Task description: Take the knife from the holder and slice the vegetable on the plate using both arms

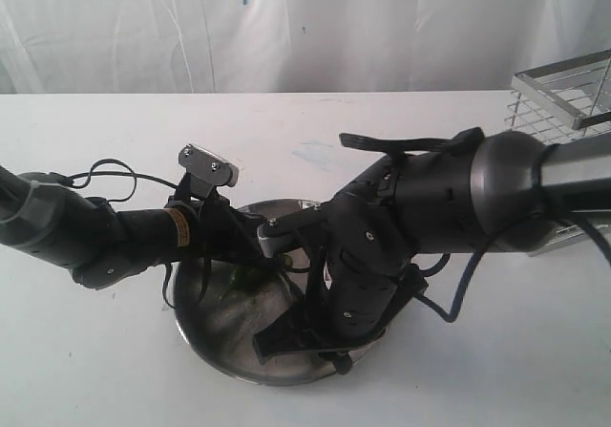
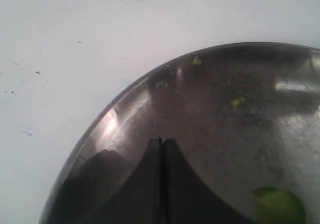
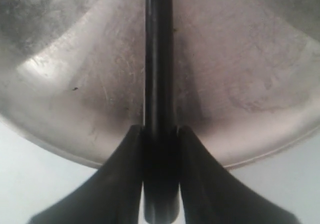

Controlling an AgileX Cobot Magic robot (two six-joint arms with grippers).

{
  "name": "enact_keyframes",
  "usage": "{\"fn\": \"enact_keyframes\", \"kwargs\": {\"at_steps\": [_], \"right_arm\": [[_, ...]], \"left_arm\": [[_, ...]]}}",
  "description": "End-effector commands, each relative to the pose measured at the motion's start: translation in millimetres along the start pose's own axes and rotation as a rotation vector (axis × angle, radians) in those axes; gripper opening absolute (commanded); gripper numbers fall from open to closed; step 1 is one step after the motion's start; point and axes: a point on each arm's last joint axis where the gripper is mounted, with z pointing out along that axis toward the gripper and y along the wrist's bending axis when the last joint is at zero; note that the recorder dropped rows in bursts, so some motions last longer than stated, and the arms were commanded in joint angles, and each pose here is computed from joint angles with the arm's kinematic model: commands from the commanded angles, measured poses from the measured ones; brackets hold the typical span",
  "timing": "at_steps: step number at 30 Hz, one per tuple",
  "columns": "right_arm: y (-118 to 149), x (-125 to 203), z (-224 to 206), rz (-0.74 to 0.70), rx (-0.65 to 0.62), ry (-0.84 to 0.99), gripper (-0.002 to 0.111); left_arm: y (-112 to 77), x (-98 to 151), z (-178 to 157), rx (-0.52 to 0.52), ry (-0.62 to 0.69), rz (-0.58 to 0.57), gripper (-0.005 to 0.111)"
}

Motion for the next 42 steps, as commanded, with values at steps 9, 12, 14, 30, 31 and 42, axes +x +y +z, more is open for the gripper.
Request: {"fn": "enact_keyframes", "kwargs": {"at_steps": [9, 12, 14, 30, 31, 42], "right_arm": [[-2, 2, 15, -0.013, 0.022, 0.038, 0.0], [-2, 2, 15, -0.013, 0.022, 0.038, 0.0], [-1, 2, 15, -0.009, 0.019, 0.038, 0.0], [-3, 6, 14, -0.023, 0.035, 0.081, 0.0], [-3, 6, 14, -0.023, 0.037, 0.087, 0.0], [-4, 8, 12, -0.029, 0.053, 0.13, 0.0]], "left_arm": [[2.4, 21, 0, -0.03, 0.144, 0.014, 0.0], [2.4, 21, 0, -0.03, 0.144, 0.014, 0.0], [1.8, 21, 0, -0.022, 0.147, 0.027, 0.0], [-1.0, -22, -20, -0.035, -0.018, 0.022, 0.0], [-1.9, -31, -25, -0.037, -0.043, 0.03, 0.0], [41.8, -73, -98, -0.298, 0.029, 0.038, 0.0]]}}
